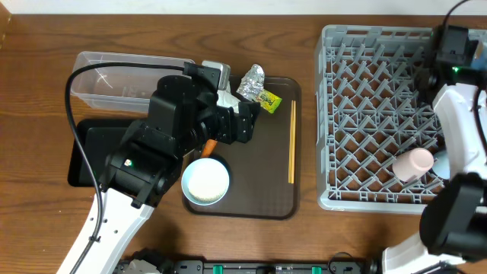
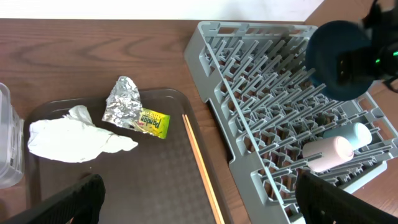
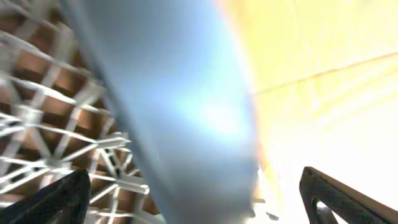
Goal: Sort waste into correct bins and load items into the dishwasher rack
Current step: 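Grasp the white rice bowl with the left gripper and tilt it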
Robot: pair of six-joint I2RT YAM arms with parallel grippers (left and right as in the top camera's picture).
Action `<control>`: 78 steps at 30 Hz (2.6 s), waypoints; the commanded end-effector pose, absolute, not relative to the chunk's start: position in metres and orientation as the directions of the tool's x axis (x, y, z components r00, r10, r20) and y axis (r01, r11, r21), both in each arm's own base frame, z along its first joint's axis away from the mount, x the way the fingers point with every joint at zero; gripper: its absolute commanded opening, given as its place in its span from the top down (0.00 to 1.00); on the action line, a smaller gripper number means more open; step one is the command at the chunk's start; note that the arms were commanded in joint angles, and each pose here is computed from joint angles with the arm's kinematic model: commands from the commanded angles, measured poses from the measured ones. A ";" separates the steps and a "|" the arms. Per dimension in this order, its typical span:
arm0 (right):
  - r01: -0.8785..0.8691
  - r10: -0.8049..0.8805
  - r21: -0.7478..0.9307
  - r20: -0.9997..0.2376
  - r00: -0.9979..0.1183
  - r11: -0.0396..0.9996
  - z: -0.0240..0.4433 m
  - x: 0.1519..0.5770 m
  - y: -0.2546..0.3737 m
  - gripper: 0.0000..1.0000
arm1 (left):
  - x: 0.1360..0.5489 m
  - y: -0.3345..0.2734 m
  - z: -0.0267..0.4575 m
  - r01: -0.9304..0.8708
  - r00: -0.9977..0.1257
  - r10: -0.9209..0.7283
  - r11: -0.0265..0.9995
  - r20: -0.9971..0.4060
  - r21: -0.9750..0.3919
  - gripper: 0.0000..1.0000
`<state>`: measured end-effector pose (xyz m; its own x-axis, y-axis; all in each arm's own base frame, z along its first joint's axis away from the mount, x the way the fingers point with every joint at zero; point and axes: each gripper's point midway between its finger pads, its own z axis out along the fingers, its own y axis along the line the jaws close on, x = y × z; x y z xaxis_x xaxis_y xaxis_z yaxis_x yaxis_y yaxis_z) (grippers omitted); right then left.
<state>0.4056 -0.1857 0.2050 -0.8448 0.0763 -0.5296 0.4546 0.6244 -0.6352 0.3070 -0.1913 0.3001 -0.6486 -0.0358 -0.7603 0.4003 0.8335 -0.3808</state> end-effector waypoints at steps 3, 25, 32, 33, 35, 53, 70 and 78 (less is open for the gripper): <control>0.476 0.027 -0.581 -0.615 -0.788 0.660 0.244 0.405 -0.154 0.01 | 0.303 -0.193 0.313 0.416 -0.637 -0.044 0.820 -0.770 -0.392 0.02; 0.084 0.095 0.047 -0.561 -0.822 0.995 0.229 0.381 0.006 0.01 | 0.292 -0.163 0.283 0.347 -0.694 0.039 0.893 -0.719 -0.287 0.02; -0.126 0.059 0.333 -0.494 -0.867 0.934 0.231 0.364 0.068 0.01 | 0.279 -0.129 0.249 0.182 -0.803 0.001 0.953 -0.596 -0.244 0.01; -0.137 0.058 0.351 -0.493 -0.868 0.926 0.232 0.363 0.072 0.01 | 0.276 -0.125 0.241 0.157 -0.822 -0.002 0.960 -0.570 -0.230 0.03; -0.144 0.058 0.364 -0.491 -0.869 0.920 0.233 0.362 0.074 0.01 | 0.270 -0.113 0.220 0.090 -0.863 -0.014 0.979 -0.506 -0.181 0.04; -0.143 0.059 0.363 -0.491 -0.869 0.921 0.233 0.362 0.074 0.01 | 0.212 -0.145 0.075 0.166 -0.986 0.166 0.986 -0.022 0.004 0.45; -0.144 0.059 0.363 -0.493 -0.868 0.921 0.234 0.363 0.074 0.01 | 0.196 -0.161 0.005 0.280 -0.959 0.276 0.958 0.070 0.056 0.69; -0.142 0.060 0.364 -0.492 -0.869 0.921 0.233 0.363 0.074 0.01 | 0.197 -0.163 0.001 0.293 -0.954 0.289 0.954 0.075 0.055 0.94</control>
<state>0.3653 0.0683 0.2264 -0.8770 0.0735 -0.4749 -0.1157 0.9269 0.3570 0.1997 -0.1670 0.0035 -0.9580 0.2804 0.0597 0.2829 0.9584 0.0380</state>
